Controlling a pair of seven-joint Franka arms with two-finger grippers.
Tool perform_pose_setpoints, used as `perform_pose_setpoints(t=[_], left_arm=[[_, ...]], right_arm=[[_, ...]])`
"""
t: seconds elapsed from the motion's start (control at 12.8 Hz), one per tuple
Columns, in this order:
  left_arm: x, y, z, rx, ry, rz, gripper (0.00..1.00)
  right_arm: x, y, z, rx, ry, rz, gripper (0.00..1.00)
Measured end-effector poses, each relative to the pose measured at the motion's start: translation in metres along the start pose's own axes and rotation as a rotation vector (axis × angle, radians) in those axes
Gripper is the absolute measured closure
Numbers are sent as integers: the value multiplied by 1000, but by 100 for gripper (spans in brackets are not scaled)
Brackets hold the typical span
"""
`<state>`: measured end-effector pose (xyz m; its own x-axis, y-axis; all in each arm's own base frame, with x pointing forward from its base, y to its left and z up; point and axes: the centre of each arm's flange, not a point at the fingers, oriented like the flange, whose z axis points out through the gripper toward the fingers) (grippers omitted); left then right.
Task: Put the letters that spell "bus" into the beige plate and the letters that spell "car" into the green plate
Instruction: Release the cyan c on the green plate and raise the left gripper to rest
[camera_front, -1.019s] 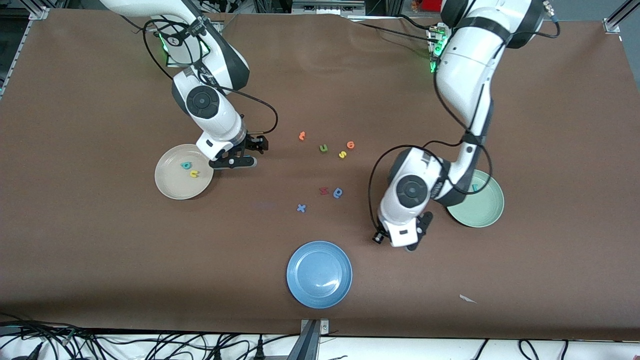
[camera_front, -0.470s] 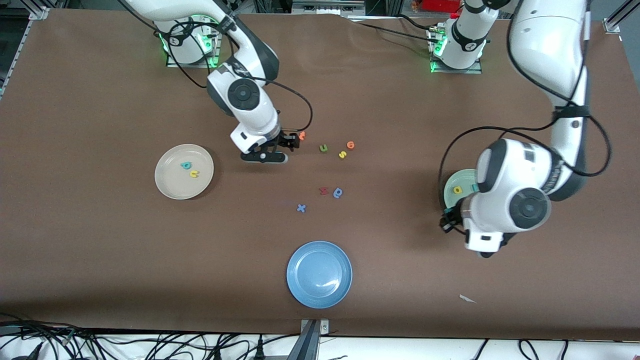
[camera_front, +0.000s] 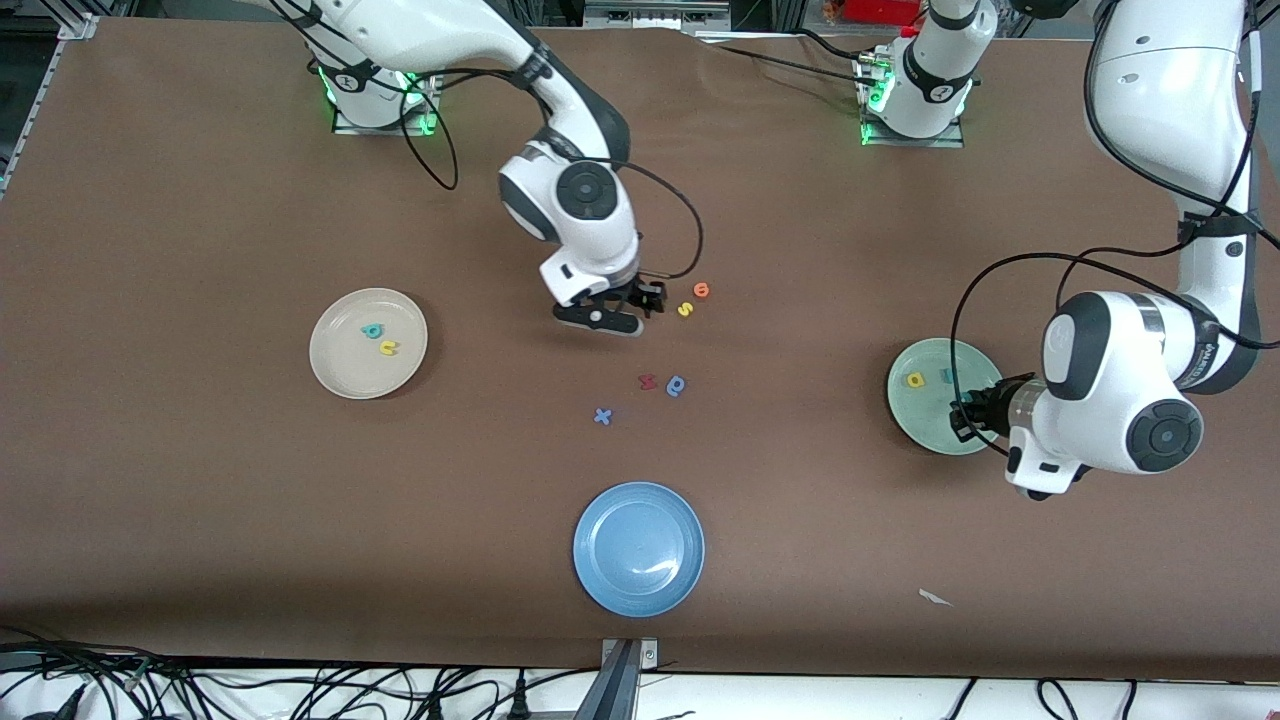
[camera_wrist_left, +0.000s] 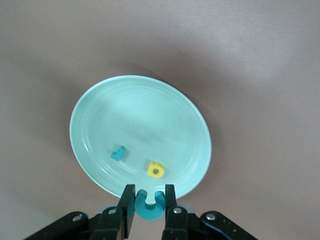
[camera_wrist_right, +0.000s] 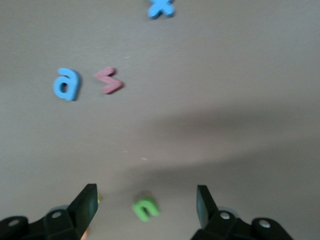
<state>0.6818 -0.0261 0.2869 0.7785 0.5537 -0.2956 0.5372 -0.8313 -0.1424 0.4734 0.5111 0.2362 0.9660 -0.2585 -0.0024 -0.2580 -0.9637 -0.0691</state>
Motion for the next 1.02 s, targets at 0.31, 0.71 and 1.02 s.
perform_pose_setpoints(t=[0.31, 0.71, 1.02], left_arm=[[-5, -20, 46, -18, 22, 14, 72], [1, -36, 83, -59, 84, -2, 72], [10, -45, 83, -75, 105, 10, 66]], right_arm=[[-23, -45, 36, 6, 42, 96, 11], [-45, -59, 50, -2, 52, 132, 12], [-50, -62, 64, -9, 50, 159, 12]])
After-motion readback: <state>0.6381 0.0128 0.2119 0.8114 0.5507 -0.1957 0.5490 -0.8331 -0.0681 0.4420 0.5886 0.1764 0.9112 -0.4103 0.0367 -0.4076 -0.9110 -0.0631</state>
